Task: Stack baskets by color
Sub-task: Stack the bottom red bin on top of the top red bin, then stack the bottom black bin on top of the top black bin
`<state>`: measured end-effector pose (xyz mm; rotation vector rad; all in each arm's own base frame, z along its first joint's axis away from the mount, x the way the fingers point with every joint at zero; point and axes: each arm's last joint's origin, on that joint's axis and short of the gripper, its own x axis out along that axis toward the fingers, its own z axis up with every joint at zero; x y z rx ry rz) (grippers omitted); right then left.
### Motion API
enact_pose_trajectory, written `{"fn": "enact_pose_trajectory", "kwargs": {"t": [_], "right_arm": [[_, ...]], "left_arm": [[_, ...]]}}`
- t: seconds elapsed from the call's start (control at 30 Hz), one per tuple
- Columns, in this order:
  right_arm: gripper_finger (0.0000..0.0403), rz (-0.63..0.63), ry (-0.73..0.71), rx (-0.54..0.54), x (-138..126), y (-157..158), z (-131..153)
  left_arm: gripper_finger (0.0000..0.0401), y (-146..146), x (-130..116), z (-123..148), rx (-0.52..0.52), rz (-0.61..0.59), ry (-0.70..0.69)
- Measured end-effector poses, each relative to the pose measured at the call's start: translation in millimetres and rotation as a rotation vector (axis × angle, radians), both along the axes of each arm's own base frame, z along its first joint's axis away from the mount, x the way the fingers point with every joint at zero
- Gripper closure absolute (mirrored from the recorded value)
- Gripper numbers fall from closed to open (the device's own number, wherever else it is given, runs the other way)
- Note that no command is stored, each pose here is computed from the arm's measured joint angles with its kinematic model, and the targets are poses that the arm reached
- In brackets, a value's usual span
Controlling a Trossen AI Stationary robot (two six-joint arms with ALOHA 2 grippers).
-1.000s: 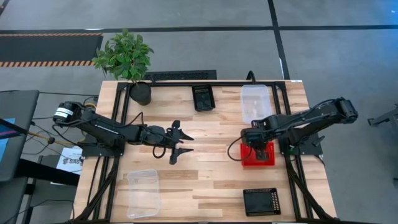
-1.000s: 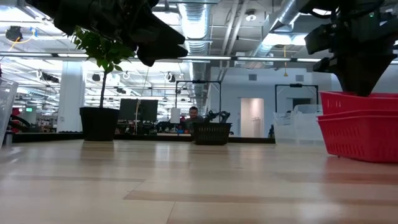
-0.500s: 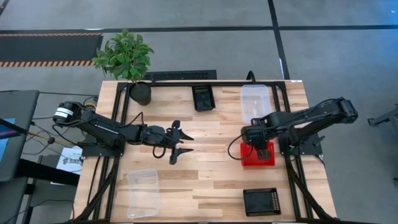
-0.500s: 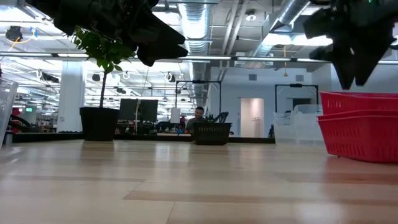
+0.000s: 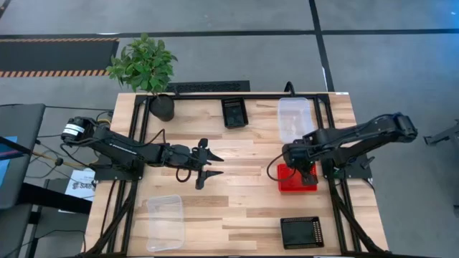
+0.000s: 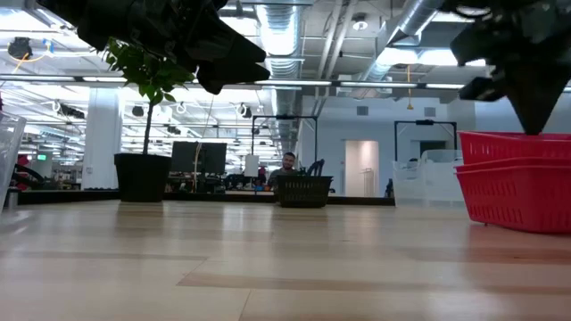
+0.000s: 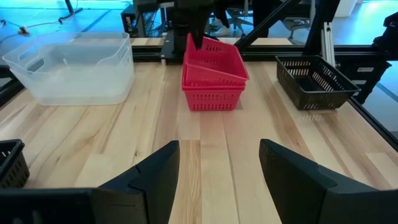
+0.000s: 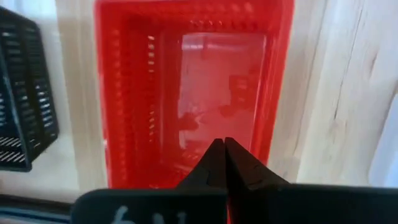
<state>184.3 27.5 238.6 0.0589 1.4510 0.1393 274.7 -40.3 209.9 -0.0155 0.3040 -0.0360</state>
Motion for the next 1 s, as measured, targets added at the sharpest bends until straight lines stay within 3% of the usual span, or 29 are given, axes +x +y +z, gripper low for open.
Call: {"fn": "enact_pose_trajectory", "kwargs": {"t": [0.33,0.57,0.8,1.0], "right_arm": [[0.0398,-0.087,0.037,0.013,-3,-20,-30],[0.0400,-0.054,-0.002,0.071,1,-17,-21],[0.0400,-0.085,-0.131,0.142,15,3,10],[0.0392,-0.166,-0.203,0.217,21,42,15]], "left_arm": [[0.0192,-1,0,0,-0.015,0.000,0.005],[0.0192,-1,0,-1,-0.009,-0.001,0.014],[0.0192,1,0,-1,0.013,-0.010,0.013],[0.0192,6,0,-1,0.007,-0.022,0.014]]}}
